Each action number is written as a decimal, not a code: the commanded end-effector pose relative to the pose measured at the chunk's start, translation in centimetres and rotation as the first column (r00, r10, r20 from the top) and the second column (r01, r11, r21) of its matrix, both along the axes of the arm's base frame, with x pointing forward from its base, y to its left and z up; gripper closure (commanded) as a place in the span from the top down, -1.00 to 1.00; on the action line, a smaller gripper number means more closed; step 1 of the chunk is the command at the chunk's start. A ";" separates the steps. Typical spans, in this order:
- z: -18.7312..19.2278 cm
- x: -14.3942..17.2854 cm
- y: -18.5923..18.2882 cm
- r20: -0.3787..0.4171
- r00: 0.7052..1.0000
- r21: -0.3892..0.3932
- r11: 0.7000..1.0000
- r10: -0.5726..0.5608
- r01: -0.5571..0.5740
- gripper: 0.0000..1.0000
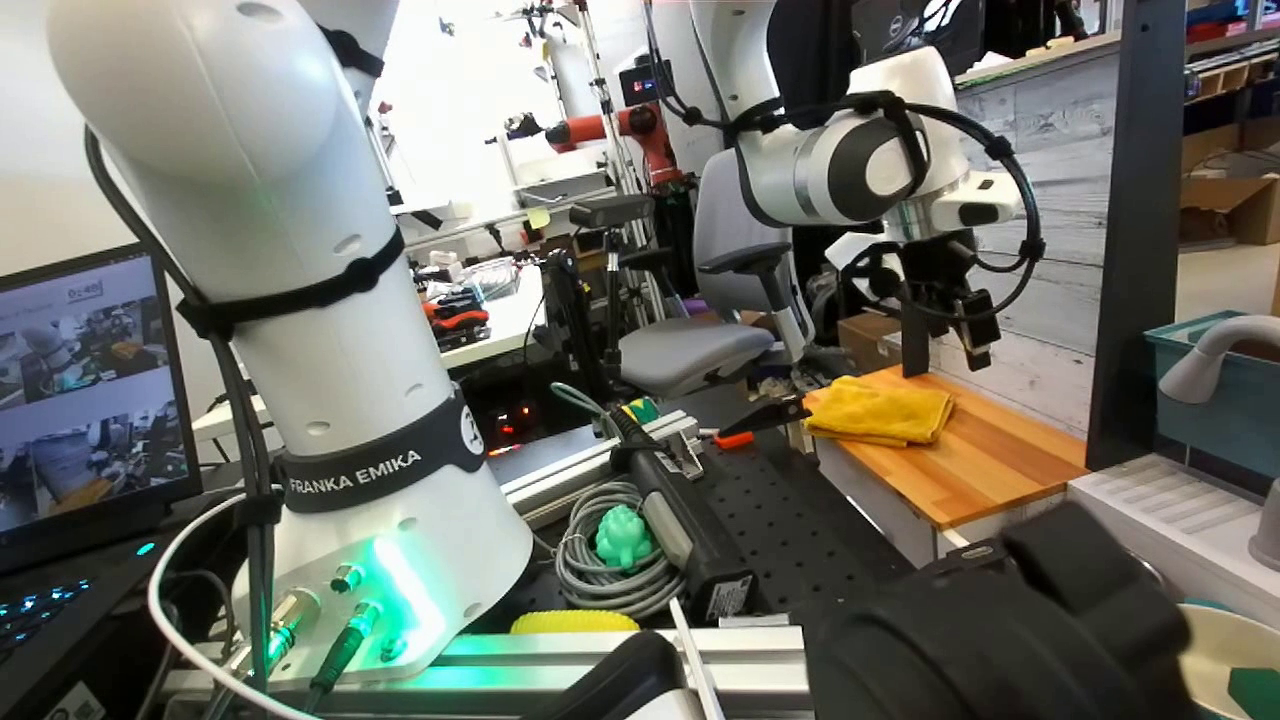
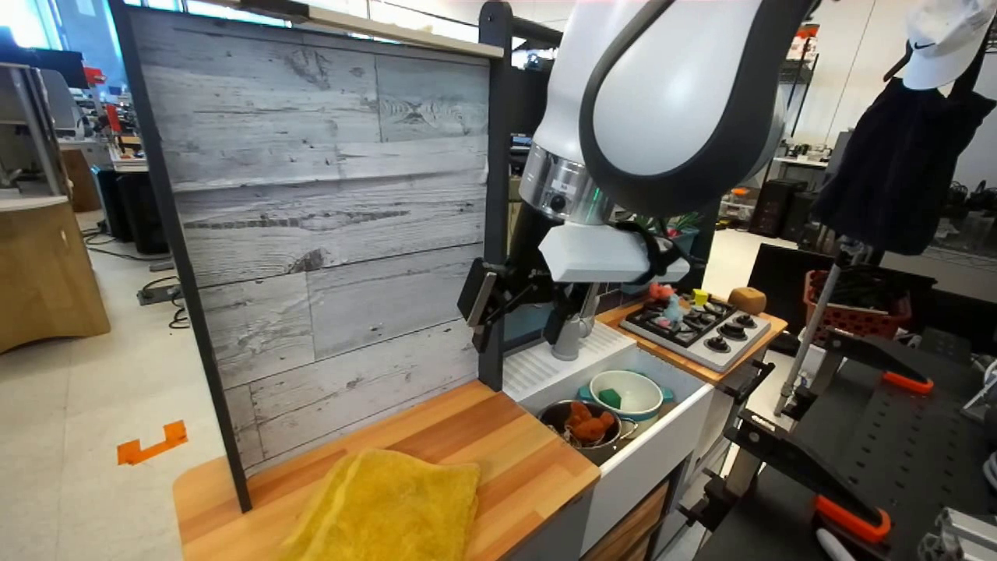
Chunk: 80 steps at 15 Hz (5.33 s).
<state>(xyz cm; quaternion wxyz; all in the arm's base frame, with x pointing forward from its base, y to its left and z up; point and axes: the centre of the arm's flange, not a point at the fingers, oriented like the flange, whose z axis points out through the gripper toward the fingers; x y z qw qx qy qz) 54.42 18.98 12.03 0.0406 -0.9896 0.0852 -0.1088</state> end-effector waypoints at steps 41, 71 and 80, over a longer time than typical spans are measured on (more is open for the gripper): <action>-4.7 7.0 -25.2 -0.070 0.994 -0.257 0.964 -0.086 0.065 1.00; -11.3 14.0 -44.1 -0.196 0.919 -0.345 0.901 -0.343 0.263 -0.65; -4.5 9.8 -42.5 -0.168 0.950 -0.256 0.942 -0.263 0.216 -0.96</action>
